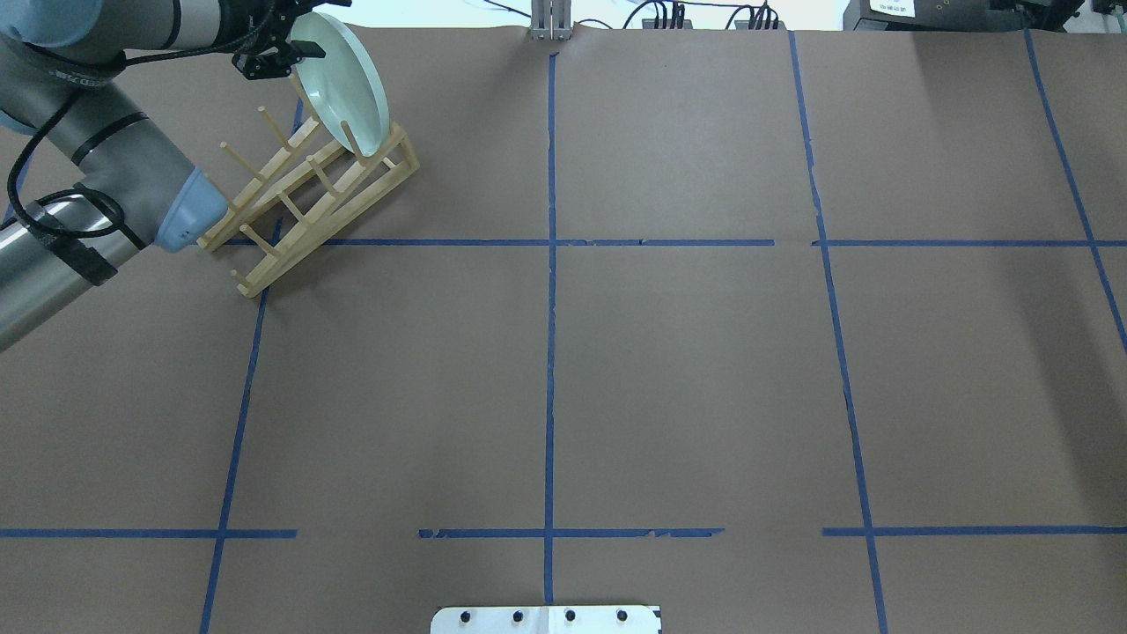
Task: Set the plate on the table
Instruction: 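Reach the left gripper to the pale green plate's rim in the rack, then grasp the plate rim with the left gripper and lift it out of the rack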
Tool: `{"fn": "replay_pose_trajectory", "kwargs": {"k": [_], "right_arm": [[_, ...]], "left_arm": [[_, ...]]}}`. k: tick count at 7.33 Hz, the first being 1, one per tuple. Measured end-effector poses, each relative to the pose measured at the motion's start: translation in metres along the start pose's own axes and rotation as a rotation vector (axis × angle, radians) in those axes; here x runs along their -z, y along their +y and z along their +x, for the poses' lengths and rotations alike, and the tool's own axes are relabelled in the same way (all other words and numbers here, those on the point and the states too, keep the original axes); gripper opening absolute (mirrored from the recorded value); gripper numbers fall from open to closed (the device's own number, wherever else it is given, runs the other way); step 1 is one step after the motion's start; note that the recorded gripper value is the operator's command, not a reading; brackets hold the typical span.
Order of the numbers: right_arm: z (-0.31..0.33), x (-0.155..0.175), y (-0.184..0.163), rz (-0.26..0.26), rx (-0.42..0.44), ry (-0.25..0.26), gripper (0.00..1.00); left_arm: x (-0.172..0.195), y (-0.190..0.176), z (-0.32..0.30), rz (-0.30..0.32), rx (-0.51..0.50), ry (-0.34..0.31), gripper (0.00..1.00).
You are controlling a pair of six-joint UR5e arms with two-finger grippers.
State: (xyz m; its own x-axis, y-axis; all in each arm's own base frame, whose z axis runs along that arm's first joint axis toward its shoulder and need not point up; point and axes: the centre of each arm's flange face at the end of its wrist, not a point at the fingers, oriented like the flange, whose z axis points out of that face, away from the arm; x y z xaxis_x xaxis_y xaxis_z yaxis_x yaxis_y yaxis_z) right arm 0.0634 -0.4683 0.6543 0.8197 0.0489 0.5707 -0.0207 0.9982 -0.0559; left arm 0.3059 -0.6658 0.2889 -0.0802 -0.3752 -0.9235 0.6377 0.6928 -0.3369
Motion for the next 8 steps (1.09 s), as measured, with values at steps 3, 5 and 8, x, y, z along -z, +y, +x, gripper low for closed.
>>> {"fn": "replay_pose_trajectory", "kwargs": {"k": [3, 5, 8], "right_arm": [[0.000, 0.000, 0.000, 0.000, 0.000, 0.000, 1.00], [0.000, 0.000, 0.000, 0.000, 0.001, 0.000, 1.00], [0.000, 0.000, 0.000, 0.000, 0.000, 0.000, 1.00]], "left_arm": [[-0.006, -0.002, -0.006, -0.003, -0.011, 0.005, 0.00], [-0.004, -0.003, -0.005, -0.008, -0.015, 0.018, 0.00], [0.012, -0.014, 0.006, -0.014, -0.024, 0.053, 0.00]]}}
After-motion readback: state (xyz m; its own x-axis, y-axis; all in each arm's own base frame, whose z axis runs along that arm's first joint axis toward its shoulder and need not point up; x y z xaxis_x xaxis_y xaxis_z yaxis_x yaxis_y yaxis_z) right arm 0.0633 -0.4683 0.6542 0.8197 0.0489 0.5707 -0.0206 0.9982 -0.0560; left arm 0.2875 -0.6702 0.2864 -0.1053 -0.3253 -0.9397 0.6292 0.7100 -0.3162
